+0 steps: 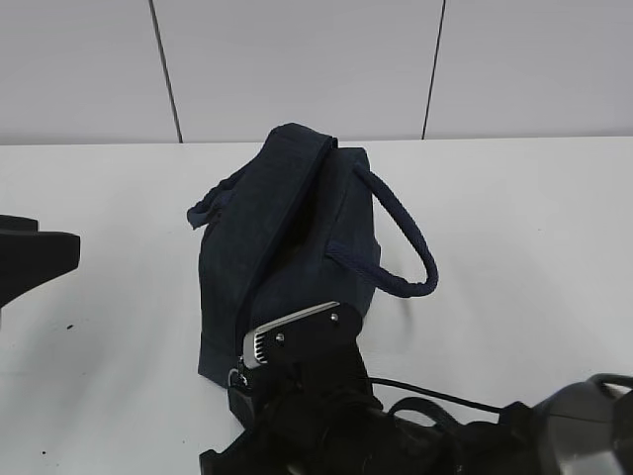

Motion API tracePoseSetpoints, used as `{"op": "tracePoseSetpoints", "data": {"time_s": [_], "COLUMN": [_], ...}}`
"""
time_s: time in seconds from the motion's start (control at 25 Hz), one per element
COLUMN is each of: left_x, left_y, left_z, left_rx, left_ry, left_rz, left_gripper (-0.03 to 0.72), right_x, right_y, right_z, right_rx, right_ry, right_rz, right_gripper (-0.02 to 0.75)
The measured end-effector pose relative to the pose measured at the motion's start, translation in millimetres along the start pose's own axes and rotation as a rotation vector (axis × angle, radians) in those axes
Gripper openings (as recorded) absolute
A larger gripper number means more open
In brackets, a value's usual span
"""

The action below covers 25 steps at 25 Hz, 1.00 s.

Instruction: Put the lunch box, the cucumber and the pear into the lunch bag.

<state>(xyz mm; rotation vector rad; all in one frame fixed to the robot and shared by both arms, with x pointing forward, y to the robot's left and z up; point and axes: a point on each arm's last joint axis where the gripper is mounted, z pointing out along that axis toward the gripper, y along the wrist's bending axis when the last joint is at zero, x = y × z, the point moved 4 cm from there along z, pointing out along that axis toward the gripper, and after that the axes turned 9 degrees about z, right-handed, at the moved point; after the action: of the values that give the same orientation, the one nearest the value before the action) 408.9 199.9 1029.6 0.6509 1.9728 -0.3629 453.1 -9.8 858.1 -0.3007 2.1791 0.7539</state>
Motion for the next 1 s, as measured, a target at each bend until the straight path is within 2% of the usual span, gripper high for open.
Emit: {"op": "tracePoseSetpoints", "data": {"time_s": [0.16,0.4,0.72,0.88,1.0], "left_x": [0,6,9,12,16], "left_y": [0.2,-2.6,-4.8,-5.9,-5.2], "left_z": [0,0,0,1,8], "left_rx": [-0.001,0.021,0.038,0.05,0.059], "left_ry": [0.002,0.043,0.07,0.091,0.127], "left_rz": [0.008,0.029,0.036,0.072,0.102], "left_gripper": [0.309,0.309,0.309,0.309,0.309], "right_x": [-8,-38,-68,-96,-119], "right_y": [9,29,41,59,65], "right_z": [-15,-50,-67,-66,-66], "right_rx": [-0.01,-0.058,-0.027,-0.045,-0.006], "right_ry": [0.057,0.06,0.059,0.008,-0.046], "right_rz": [-0.03,-0.075,-0.144,-0.228,-0.302], "right_gripper": [0.006,0.006,0.006,0.006,0.006]}}
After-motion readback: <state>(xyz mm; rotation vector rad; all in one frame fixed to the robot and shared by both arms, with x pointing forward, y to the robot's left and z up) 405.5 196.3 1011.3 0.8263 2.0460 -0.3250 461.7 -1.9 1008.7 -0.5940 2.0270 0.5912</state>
